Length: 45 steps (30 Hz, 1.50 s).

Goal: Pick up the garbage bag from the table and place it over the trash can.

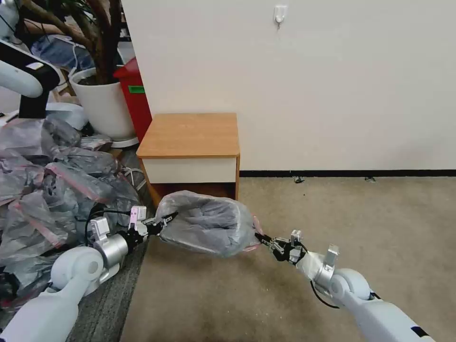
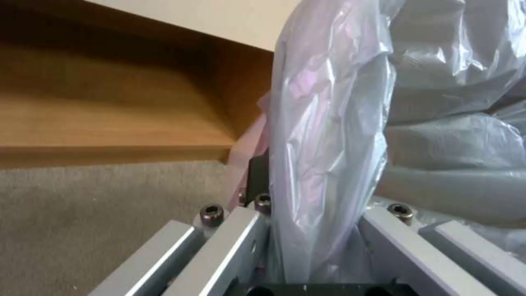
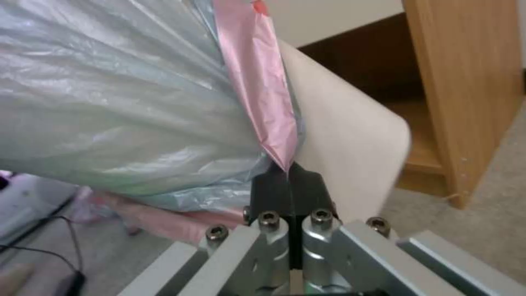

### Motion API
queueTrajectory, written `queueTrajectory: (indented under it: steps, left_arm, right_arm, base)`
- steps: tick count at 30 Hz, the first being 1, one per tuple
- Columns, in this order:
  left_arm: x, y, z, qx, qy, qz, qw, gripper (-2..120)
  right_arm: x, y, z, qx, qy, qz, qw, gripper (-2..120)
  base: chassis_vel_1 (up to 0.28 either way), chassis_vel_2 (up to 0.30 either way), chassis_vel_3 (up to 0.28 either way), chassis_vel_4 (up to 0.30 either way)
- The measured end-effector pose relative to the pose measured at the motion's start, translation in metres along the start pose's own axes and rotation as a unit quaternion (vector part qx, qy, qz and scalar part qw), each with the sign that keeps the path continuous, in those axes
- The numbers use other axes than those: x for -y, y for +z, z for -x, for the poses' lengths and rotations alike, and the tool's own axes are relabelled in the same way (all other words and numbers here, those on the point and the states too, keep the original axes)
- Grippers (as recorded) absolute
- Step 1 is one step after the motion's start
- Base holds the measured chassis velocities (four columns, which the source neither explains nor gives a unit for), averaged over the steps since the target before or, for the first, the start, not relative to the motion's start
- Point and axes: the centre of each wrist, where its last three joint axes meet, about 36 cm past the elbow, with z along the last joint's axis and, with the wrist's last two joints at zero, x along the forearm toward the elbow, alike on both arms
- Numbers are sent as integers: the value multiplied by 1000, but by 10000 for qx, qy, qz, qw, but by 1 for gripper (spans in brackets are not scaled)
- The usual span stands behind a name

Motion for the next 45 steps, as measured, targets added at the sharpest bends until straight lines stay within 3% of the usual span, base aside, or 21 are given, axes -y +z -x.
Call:
queueTrajectory:
  steps: [20,31,45]
  left_arm:
    - [1,9,-2,-63,31,7,10000,3]
    - [-3,4,3,34,-101,37,9999,2]
    - [-11,0,6,208,-364,47,9991,2]
  right_arm:
    - [-7,11,8,-95,686,-463,9965,2]
    - [-8,11,-4,-9,744,-518,9959,38]
    - [-3,3,-29,90,960,-709,9928,93]
  base:
    - [0,0,0,0]
    - [0,0,0,0]
    - [0,0,0,0]
